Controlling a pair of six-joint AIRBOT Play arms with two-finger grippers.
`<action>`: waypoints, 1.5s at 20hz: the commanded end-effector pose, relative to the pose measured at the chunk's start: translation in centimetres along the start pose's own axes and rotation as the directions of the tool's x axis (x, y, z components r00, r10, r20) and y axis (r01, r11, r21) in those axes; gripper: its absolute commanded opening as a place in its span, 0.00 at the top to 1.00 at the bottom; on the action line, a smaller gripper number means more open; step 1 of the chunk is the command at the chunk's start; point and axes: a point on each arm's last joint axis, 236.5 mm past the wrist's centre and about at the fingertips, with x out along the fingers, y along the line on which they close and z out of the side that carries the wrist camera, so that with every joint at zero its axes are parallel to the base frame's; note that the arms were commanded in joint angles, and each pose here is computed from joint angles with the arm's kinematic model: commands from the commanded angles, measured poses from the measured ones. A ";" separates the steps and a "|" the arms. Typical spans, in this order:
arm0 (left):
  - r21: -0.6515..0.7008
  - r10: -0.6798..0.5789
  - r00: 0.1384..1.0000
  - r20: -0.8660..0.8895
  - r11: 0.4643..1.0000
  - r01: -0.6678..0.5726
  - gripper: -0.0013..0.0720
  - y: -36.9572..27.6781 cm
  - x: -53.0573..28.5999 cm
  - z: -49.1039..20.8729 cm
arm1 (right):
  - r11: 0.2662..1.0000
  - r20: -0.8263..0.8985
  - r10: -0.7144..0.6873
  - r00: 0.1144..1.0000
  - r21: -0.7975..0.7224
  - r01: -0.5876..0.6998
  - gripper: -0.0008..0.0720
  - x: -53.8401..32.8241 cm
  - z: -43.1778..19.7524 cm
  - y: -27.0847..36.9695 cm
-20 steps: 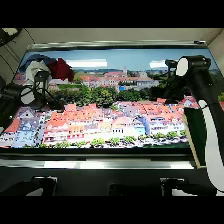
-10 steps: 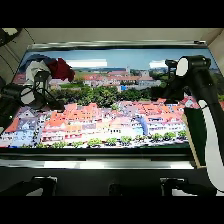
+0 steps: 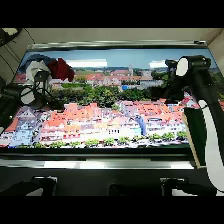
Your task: Fold the shirts.
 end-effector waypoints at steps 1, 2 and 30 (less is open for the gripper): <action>0.001 -0.006 0.999 0.033 1.000 0.006 0.04 -0.1 0.1 0.8 | 1.000 -0.001 0.000 1.000 0.003 0.000 0.12 0.0 0.0 0.0; -0.002 -0.015 0.996 0.089 1.000 0.016 0.04 -0.3 0.2 2.2 | 1.000 0.001 0.000 1.000 0.006 0.000 0.12 0.0 0.0 0.0; -0.740 -0.050 0.875 0.482 0.512 0.436 0.04 22.2 19.8 21.0 | 0.986 0.280 0.163 0.946 -0.001 -0.169 0.25 -1.2 6.6 3.9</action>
